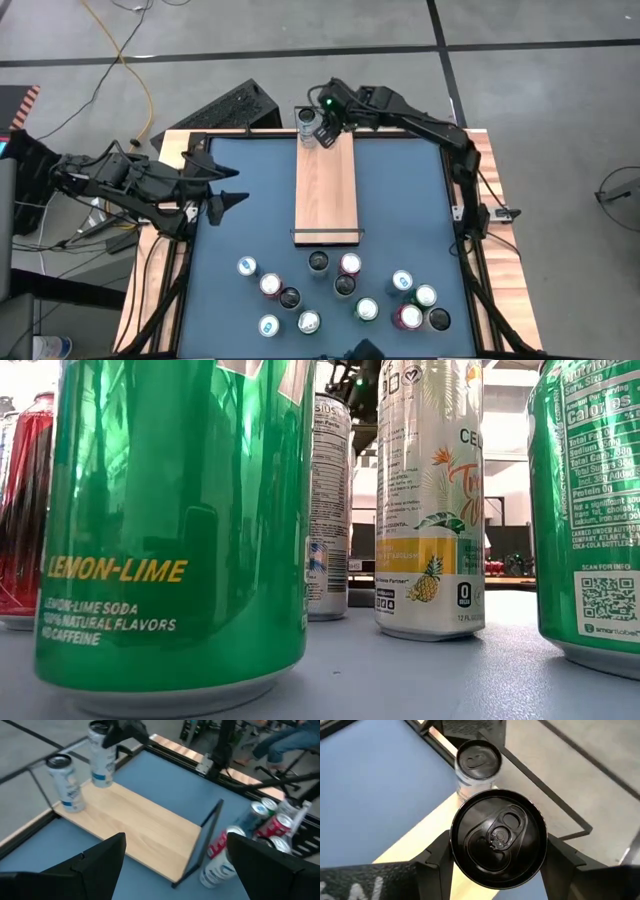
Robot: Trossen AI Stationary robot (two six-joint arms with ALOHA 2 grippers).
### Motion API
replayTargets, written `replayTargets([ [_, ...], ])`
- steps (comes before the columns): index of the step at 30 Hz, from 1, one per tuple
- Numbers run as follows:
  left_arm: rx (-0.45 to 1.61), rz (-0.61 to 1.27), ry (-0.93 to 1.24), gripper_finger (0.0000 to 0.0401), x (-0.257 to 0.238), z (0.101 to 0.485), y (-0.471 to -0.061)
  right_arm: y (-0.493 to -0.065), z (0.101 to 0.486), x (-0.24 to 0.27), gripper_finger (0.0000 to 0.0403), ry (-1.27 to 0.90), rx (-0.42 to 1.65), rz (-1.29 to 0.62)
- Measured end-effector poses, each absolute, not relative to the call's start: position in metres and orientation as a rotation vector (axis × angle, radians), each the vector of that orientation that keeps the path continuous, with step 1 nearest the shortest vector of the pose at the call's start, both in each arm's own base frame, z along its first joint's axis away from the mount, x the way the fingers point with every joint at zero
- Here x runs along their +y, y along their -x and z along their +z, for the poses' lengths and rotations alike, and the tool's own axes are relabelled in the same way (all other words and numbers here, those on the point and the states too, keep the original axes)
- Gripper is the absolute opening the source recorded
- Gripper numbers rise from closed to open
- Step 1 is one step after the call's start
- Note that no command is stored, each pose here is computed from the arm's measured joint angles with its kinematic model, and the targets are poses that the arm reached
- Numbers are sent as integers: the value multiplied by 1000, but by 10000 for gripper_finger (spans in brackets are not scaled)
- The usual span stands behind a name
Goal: Place canned beverage on shelf
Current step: Put the bottom white blue soda can on the shelf aligned with the other white blue soda can
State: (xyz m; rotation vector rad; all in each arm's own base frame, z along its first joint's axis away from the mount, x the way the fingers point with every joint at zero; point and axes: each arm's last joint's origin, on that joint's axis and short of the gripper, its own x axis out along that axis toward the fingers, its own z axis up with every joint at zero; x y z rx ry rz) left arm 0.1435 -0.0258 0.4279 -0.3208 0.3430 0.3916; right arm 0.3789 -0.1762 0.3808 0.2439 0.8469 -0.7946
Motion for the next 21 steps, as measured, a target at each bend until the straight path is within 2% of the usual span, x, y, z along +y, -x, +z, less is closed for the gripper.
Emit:
replayTargets([
  [15,297,493,340,332,-23,429,-143,-359,384,-218,212,-187,851,-776],
  [21,293,501,339,332,-23,429,-143,-364,359,-224,214,-181,909,-763],
])
